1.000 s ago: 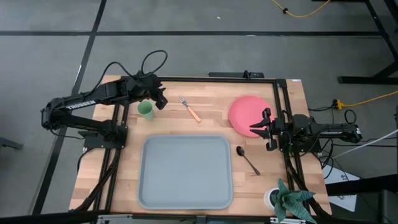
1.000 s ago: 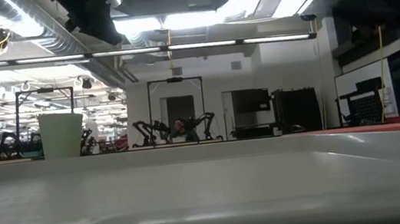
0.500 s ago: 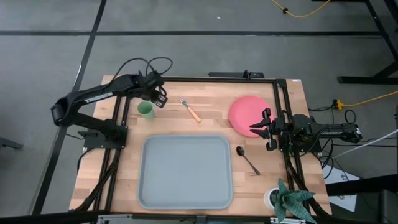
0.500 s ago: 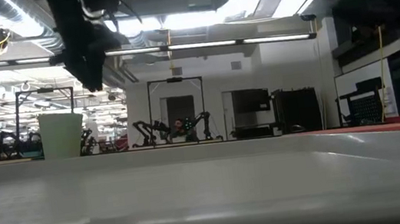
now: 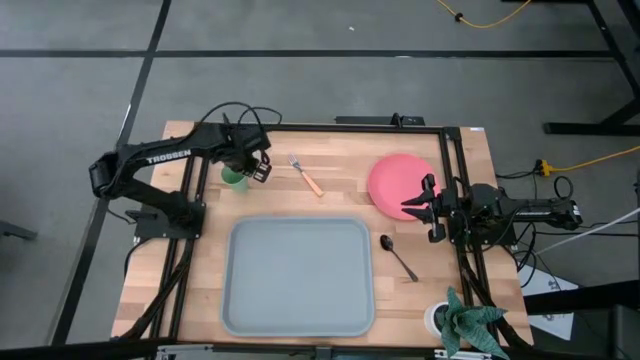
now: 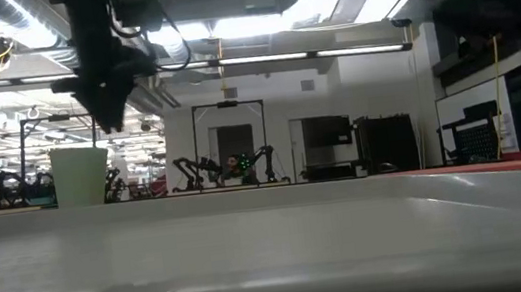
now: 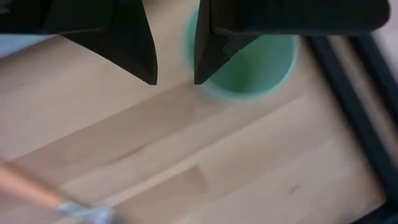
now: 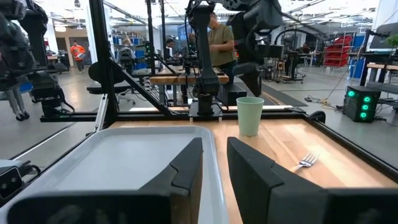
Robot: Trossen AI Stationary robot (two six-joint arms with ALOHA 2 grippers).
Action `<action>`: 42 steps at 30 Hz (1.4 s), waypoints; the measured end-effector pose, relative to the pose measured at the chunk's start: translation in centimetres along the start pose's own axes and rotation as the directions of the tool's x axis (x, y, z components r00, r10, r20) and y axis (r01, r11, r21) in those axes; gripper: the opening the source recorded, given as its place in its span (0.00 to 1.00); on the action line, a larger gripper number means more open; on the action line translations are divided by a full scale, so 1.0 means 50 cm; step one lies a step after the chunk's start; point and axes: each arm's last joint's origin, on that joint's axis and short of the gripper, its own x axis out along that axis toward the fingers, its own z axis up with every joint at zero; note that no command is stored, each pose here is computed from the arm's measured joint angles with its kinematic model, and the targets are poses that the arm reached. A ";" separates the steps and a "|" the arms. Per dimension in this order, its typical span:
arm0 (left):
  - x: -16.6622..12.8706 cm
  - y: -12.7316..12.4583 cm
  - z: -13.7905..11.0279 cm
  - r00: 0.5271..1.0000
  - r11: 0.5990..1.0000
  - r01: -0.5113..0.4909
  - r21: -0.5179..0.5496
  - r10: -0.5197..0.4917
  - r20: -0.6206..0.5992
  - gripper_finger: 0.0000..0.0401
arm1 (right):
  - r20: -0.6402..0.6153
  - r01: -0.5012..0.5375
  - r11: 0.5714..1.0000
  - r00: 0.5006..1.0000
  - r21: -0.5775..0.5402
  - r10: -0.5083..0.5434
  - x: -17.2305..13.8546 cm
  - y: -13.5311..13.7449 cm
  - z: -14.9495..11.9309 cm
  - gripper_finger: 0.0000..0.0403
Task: Pick and place plate/cup/fork/spoon on tray
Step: Put the green cup on the gray serving tray
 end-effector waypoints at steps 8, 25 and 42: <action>-0.009 -0.020 -0.027 0.999 0.999 -0.036 0.024 0.036 0.010 0.25 | 0.001 0.000 1.000 1.000 0.000 0.000 0.000 0.000 0.000 0.20; 0.052 -0.014 -0.064 0.996 0.996 -0.089 0.005 0.089 -0.022 0.25 | 0.002 0.000 1.000 1.000 -0.003 0.000 0.000 0.000 0.000 0.20; 0.099 0.002 -0.096 0.989 0.990 -0.135 0.035 0.137 -0.057 0.25 | 0.002 0.000 1.000 1.000 -0.003 0.000 0.000 0.000 0.000 0.20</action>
